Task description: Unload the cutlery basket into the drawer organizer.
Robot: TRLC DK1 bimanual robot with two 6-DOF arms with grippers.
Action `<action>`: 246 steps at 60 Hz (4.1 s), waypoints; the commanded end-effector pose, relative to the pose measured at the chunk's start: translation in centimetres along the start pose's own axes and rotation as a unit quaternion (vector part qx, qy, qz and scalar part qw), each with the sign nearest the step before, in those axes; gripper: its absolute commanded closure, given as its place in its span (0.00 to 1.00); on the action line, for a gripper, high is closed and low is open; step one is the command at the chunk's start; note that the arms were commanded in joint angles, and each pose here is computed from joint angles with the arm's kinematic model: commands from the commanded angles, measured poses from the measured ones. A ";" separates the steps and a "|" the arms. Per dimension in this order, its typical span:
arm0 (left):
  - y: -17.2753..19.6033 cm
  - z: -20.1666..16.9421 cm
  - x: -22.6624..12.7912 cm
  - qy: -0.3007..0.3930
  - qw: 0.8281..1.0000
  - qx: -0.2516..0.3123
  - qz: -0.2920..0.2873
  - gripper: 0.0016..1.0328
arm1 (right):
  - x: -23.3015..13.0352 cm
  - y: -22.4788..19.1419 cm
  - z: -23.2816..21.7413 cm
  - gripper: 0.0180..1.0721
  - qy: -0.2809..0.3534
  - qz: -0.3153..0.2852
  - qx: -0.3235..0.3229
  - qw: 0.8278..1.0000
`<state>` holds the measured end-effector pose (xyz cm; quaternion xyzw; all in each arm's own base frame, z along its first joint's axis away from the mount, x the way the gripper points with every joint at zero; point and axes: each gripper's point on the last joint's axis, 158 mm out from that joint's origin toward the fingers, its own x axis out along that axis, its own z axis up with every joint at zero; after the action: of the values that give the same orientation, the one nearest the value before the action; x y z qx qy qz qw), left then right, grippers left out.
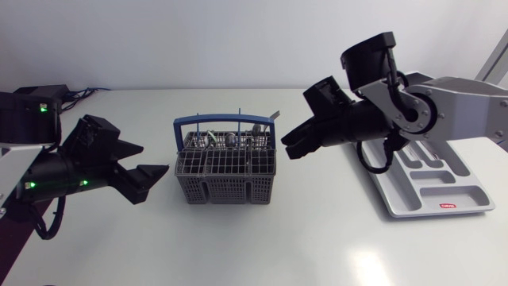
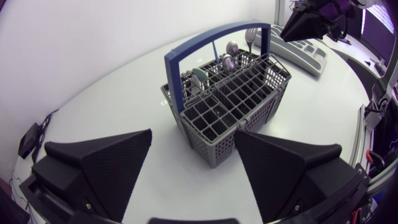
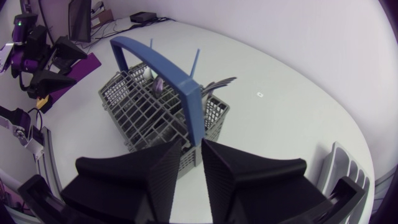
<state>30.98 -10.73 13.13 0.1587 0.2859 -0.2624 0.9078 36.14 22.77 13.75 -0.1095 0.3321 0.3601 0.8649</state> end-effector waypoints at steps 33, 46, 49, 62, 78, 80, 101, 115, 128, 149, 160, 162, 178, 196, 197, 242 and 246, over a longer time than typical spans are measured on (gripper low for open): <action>-1.1 -3.0 3.1 0.050 0.998 -0.004 -0.035 0.30 | 5.0 1.7 -4.2 0.91 0.060 0.003 -0.013 0.998; -1.6 -3.3 4.3 0.057 0.997 -0.007 -0.057 0.51 | -0.4 -1.6 -0.7 0.91 -0.017 -0.023 0.018 0.999; -1.9 -3.4 4.6 0.059 0.996 -0.005 -0.064 0.59 | -0.4 -3.2 -1.0 0.91 -0.017 -0.024 0.037 0.999; -2.2 -2.9 5.3 0.052 0.996 -0.002 -0.067 0.78 | 3.1 -7.3 -1.0 0.91 -0.016 -0.018 0.091 0.996; -2.7 -3.7 5.4 0.060 0.996 -0.002 -0.072 0.78 | 9.2 -8.9 0.9 0.91 -0.011 0.010 0.119 0.993; -2.8 -3.8 5.4 0.062 0.995 -0.002 -0.074 0.78 | 9.8 -9.0 1.1 0.91 -0.011 0.014 0.119 0.993; -3.1 -4.2 5.9 0.068 0.995 -0.002 -0.078 0.78 | 14.5 -7.2 2.4 0.91 0.014 0.114 0.177 0.977; -1.8 -3.9 6.4 0.060 0.996 -0.010 -0.062 0.78 | 13.4 -4.7 -0.3 0.91 0.047 0.151 0.181 0.971; 0.6 -3.2 7.3 0.051 0.998 -0.023 -0.040 0.78 | 10.4 -2.8 -3.1 0.91 0.064 0.159 0.181 0.968; 2.0 -2.2 8.2 0.045 0.998 -0.033 -0.031 0.78 | 5.1 -0.7 -6.3 0.91 0.060 0.109 0.158 0.980; 2.4 -1.6 9.3 0.048 0.998 -0.038 -0.034 0.78 | 5.0 -1.1 -6.4 0.91 0.049 0.094 0.149 0.983; 2.4 -1.5 9.4 0.048 0.998 -0.039 -0.035 0.78 | 5.1 -1.5 -6.1 0.91 0.044 0.090 0.149 0.984; 2.9 -1.0 10.1 0.048 0.997 -0.043 -0.034 0.78 | 6.4 -2.8 -5.2 0.91 0.031 0.092 0.152 0.984; 4.8 -0.5 12.5 0.050 0.995 -0.079 -0.046 0.78 | 4.8 2.3 -5.5 0.91 0.029 0.151 0.114 0.982; 4.9 -0.4 12.7 0.049 0.995 -0.080 -0.047 0.78 | 4.6 2.6 -5.6 0.91 0.030 0.154 0.112 0.981; 4.1 4.0 15.2 0.032 0.989 -0.092 -0.114 0.78 | -0.2 9.1 -5.9 0.91 0.030 0.177 0.039 0.983; 4.7 4.4 13.0 0.022 0.991 -0.085 -0.102 0.78 | -1.2 8.2 -5.5 0.91 0.020 0.165 0.039 0.985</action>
<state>45.59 -15.38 6.36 0.0542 0.3659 -0.3332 0.8673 27.10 27.04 10.06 -0.0174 0.3887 0.4903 0.7799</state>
